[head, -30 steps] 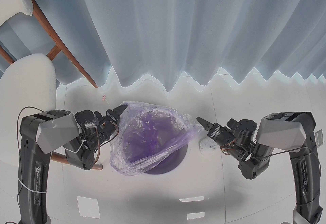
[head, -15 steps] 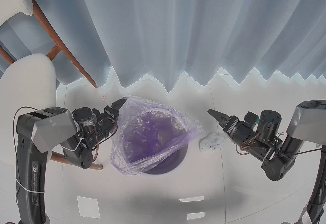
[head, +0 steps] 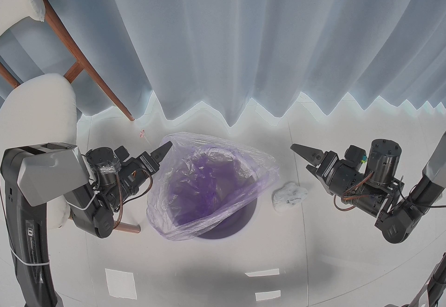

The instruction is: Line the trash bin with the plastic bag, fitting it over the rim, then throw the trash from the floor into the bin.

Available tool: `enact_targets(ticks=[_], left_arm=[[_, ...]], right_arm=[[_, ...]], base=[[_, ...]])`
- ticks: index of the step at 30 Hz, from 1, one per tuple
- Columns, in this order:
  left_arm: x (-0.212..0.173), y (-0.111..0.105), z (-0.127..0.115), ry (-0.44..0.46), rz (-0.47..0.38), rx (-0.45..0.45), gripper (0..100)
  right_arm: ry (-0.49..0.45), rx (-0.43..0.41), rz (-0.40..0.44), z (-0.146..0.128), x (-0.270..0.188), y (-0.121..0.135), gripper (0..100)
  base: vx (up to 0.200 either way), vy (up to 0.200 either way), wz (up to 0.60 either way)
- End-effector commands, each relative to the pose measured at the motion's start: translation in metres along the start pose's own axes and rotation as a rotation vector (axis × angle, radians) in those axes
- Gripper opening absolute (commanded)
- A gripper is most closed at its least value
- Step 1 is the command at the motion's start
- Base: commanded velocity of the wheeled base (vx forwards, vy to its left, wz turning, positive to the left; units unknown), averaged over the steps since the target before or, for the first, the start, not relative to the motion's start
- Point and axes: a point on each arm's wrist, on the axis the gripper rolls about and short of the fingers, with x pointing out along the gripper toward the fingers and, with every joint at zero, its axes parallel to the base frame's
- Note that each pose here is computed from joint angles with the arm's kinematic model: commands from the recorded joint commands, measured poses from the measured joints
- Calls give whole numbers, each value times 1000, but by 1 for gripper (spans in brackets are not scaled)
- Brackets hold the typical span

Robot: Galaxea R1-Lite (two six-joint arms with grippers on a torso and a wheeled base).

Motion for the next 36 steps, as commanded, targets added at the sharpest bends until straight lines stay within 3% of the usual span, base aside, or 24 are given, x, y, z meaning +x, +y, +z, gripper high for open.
enact_targets(ticks=[1,2,5,8,12,20,25,28,31,36], left_arm=[[-12,1,7,-2,28,143,100],[-21,6,9,6,54,291,100],[-36,-5,14,16,40,378,100],[-42,-14,17,15,24,382,100],[-53,-51,25,-23,-61,391,100],[-55,-75,8,15,-126,392,100],[-90,-122,35,-84,-247,404,100],[-112,-153,52,-166,-344,409,100],[-126,-171,67,-240,-404,417,100],[-125,-195,95,-363,-488,424,100]], right_arm=[[15,-7,29,9,-7,27,100],[131,2,-20,-7,-7,37,100],[245,-4,-43,-27,-7,52,100],[282,3,-47,-33,-6,59,100],[353,76,-60,-45,1,75,100],[397,78,-98,-56,13,69,100],[446,79,-135,-74,27,59,100],[446,128,-147,-78,43,58,100],[448,194,-164,-79,55,60,100],[548,240,-182,-93,57,73,100]], base=[[0,0,0],[0,0,0],[0,0,0],[0,0,0],[0,0,0],[0,0,0],[0,0,0],[0,0,0],[0,0,0],[0,0,0]])
